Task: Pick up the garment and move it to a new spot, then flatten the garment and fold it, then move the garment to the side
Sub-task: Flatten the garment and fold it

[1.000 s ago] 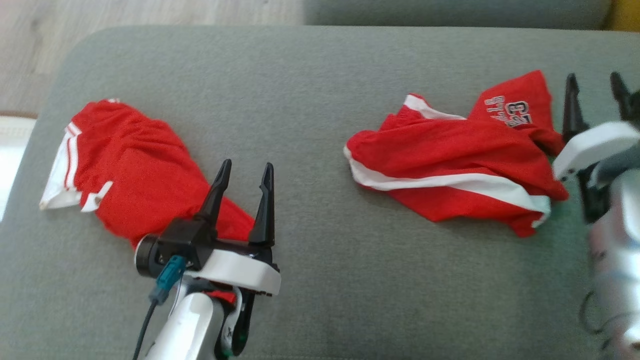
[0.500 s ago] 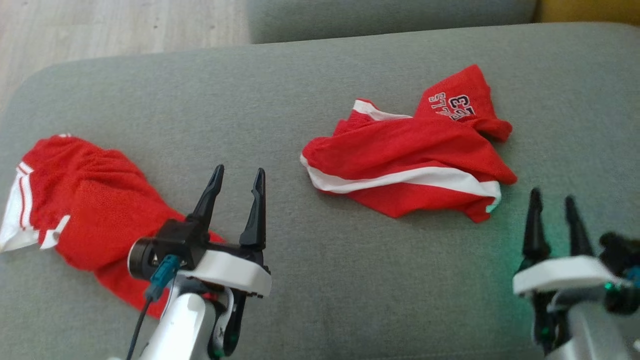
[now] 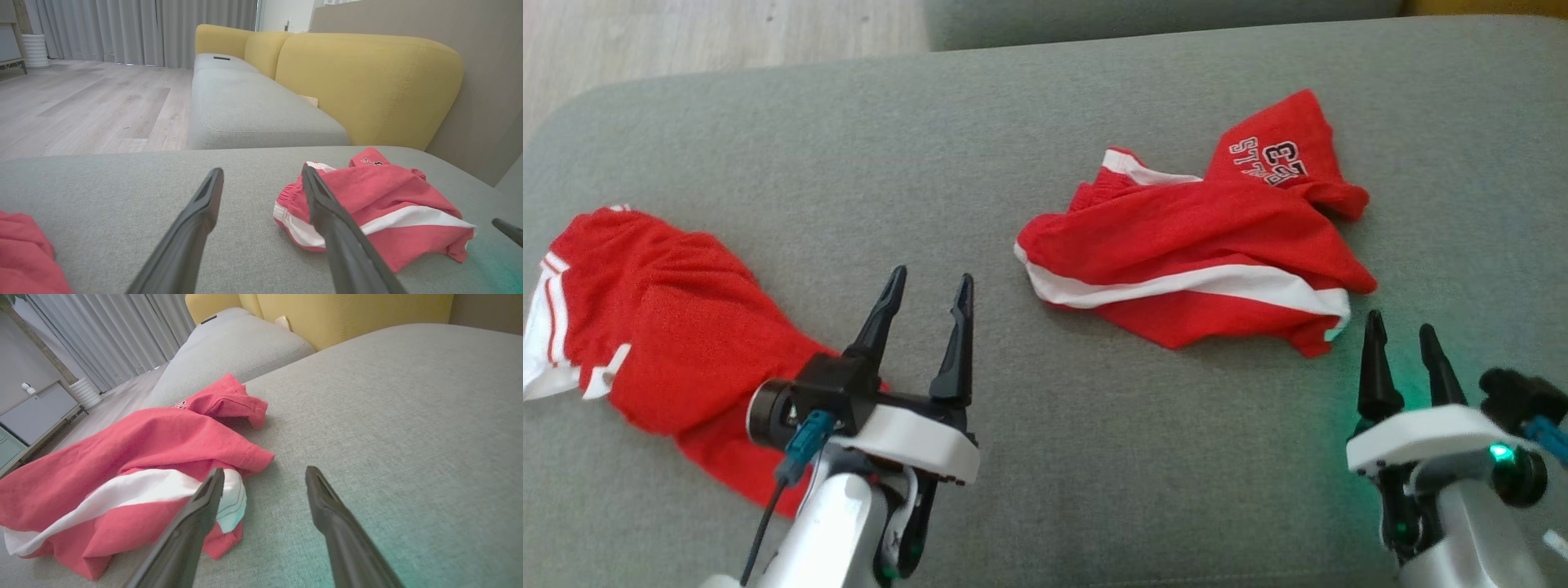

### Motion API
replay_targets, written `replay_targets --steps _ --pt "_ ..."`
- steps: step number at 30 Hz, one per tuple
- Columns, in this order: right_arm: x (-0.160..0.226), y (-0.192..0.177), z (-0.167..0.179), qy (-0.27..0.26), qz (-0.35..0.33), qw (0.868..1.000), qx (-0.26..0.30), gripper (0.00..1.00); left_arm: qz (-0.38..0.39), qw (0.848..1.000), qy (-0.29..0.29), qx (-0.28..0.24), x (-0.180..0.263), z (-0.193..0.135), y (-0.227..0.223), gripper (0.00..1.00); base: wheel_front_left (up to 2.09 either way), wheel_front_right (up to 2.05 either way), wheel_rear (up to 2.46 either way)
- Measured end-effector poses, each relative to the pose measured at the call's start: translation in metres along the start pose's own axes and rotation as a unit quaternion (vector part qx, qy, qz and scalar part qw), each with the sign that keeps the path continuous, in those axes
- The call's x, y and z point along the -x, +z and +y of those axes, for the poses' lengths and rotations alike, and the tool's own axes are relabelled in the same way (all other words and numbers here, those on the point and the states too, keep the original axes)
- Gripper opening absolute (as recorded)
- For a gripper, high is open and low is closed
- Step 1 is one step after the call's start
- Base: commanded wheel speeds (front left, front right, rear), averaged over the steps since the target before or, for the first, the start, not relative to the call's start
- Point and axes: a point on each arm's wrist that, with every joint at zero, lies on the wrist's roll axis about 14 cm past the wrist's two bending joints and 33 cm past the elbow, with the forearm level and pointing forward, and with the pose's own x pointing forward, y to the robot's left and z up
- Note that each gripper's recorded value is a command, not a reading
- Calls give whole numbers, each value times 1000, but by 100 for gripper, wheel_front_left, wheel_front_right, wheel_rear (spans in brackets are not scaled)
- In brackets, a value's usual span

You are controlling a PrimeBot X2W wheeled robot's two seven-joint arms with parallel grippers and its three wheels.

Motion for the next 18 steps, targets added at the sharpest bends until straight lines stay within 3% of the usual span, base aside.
replay_targets --steps 7,17,18 --pt "-22 -16 10 7 46 999 9 100 1 1000 13 -3 2 9 0 100 0 0 0" --pt "-25 -44 13 8 96 995 18 100 0 1000 27 -7 6 16 1 100 0 0 0" --pt "-26 -42 15 10 93 995 19 96 0 1000 27 -7 6 16 1 100 0 0 0"
